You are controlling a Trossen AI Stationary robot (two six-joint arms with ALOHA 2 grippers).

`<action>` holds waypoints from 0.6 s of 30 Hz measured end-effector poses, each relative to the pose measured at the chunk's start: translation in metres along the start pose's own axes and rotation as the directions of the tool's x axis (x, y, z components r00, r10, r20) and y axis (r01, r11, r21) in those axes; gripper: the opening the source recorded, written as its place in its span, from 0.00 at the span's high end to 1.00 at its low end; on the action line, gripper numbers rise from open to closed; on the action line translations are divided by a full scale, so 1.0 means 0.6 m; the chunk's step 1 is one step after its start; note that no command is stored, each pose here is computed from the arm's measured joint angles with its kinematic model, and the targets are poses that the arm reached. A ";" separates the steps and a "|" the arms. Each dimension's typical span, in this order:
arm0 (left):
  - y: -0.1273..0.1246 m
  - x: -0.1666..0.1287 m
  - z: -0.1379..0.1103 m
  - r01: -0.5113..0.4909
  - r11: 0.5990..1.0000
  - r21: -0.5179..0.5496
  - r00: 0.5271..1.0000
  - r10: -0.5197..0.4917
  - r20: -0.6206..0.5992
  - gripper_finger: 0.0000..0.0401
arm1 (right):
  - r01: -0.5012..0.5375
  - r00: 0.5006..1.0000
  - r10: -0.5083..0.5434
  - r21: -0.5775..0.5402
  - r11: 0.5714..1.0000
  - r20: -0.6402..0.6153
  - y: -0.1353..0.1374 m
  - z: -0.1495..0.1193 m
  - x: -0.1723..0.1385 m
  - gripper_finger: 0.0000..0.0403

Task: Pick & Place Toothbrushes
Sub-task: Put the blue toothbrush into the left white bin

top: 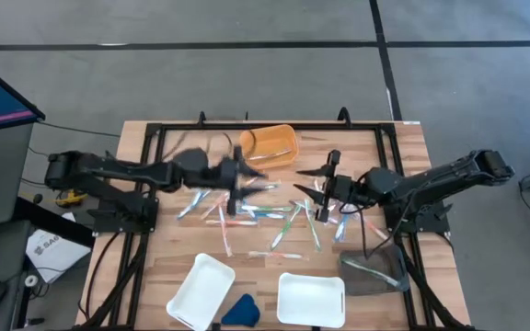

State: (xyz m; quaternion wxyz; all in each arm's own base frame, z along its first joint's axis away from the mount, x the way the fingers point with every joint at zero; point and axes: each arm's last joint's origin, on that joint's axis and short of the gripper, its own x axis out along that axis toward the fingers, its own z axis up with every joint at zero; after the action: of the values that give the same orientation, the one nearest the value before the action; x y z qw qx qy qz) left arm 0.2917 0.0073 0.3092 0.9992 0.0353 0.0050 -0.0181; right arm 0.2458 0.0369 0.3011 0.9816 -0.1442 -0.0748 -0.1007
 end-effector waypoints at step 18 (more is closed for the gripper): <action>0.001 0.012 -0.024 -0.006 1.000 -0.011 0.984 0.004 -0.180 0.64 | -0.059 0.998 0.060 0.060 0.996 -0.010 0.022 0.003 -0.008 0.64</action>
State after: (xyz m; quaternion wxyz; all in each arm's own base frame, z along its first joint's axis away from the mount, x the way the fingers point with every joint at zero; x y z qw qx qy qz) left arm 0.2985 0.0088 0.2947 0.9949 0.0312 0.0953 -0.0123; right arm 0.2440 0.0507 0.2984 0.9884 -0.1165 -0.0674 -0.0701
